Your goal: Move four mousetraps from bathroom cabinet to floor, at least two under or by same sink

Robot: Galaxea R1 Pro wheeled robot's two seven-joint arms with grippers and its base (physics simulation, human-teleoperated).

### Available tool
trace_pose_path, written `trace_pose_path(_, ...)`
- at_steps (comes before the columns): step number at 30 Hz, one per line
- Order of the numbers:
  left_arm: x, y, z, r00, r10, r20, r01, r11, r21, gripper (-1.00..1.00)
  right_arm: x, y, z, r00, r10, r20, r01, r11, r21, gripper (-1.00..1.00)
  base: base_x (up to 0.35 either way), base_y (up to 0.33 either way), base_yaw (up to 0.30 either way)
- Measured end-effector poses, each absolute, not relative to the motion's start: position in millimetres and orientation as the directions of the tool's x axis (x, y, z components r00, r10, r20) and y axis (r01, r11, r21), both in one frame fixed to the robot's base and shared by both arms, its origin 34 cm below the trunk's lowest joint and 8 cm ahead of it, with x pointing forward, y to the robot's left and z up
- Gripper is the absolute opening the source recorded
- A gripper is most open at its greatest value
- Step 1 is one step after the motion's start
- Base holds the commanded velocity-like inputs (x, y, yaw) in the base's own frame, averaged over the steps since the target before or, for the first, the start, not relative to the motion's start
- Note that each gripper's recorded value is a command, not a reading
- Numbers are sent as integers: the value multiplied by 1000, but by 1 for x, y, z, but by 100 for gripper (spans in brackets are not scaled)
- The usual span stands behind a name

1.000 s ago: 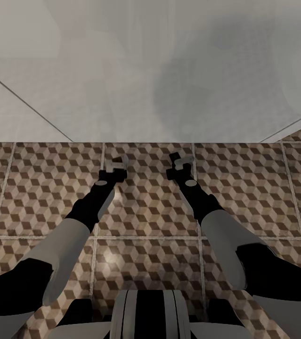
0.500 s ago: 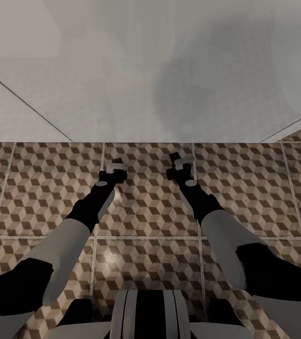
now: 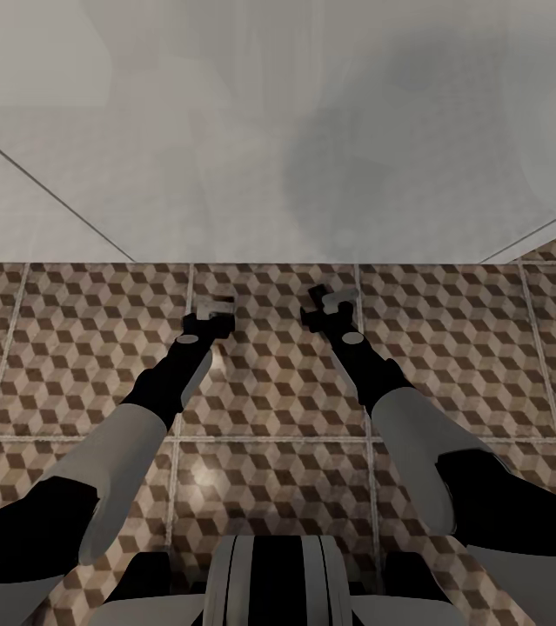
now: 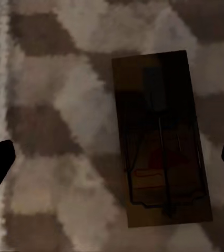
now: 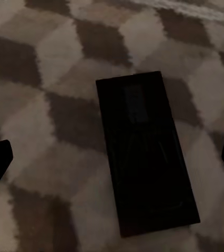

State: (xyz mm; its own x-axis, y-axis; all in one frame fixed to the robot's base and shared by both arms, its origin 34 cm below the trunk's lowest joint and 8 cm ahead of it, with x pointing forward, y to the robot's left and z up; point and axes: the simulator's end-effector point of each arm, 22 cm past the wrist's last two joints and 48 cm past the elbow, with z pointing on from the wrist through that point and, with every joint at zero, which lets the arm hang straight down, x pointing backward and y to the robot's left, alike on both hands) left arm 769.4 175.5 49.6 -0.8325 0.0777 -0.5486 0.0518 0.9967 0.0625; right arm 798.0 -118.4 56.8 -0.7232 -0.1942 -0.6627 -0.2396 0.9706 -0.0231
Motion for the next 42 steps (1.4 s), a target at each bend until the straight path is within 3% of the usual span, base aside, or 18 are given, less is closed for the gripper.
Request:
trace_pose_path(14, 772, 175, 52, -826, 77, -559, 51, 997, 61, 100, 797, -118, 56, -724, -195, -662, -240, 971, -23, 100, 0, 0, 0)
trace_pose_path(25, 788, 172, 64, -771, 63, -634, 40, 998, 50, 100, 797, -118, 56, -724, -195, -661, -240, 971, -23, 100, -8, 0, 0)
trace_pose_path(42, 792, 172, 66, -760, 68, -646, 44, 998, 53, 100, 797, -118, 56, -725, -194, -661, -240, 971, -22, 100, -281, 0, 0)
